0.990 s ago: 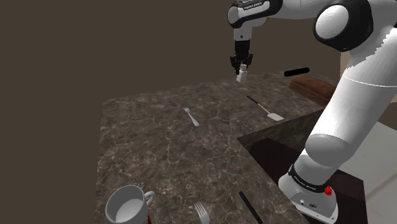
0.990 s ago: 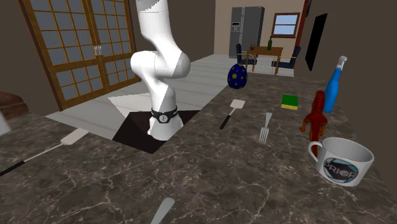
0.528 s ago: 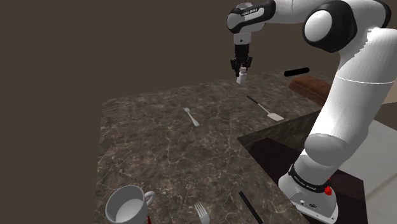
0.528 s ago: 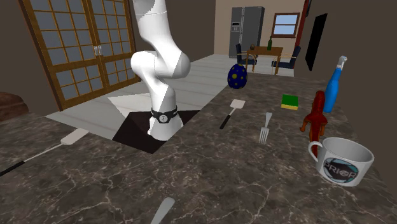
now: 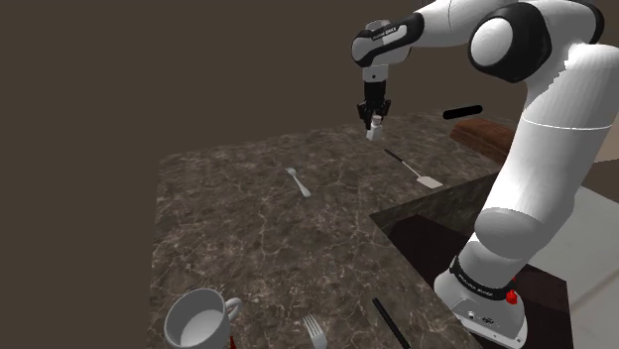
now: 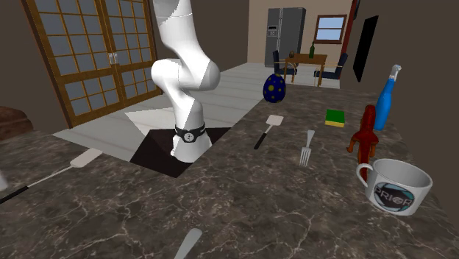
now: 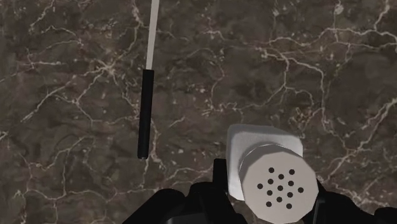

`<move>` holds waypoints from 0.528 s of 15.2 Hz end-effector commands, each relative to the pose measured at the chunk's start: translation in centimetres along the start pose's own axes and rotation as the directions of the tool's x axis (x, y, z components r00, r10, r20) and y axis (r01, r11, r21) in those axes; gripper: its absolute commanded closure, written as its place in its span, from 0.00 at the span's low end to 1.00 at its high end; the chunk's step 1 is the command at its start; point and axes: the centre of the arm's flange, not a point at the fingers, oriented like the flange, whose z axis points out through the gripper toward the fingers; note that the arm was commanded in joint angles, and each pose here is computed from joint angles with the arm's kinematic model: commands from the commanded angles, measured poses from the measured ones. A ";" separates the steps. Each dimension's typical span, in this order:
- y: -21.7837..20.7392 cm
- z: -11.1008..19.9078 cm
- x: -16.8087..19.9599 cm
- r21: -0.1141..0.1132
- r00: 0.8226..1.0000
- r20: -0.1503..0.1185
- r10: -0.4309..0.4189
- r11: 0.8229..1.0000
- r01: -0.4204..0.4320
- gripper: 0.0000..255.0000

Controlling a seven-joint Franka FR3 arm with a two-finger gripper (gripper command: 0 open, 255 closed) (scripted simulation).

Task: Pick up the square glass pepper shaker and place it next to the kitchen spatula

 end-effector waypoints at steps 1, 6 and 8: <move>0.0 1.1 0.2 0.000 1.000 0.000 0.000 1.000 0.000 1.00; 0.0 3.7 0.8 0.000 1.000 0.000 0.000 1.000 0.000 1.00; 0.0 4.7 1.0 0.000 1.000 0.000 0.000 1.000 0.000 1.00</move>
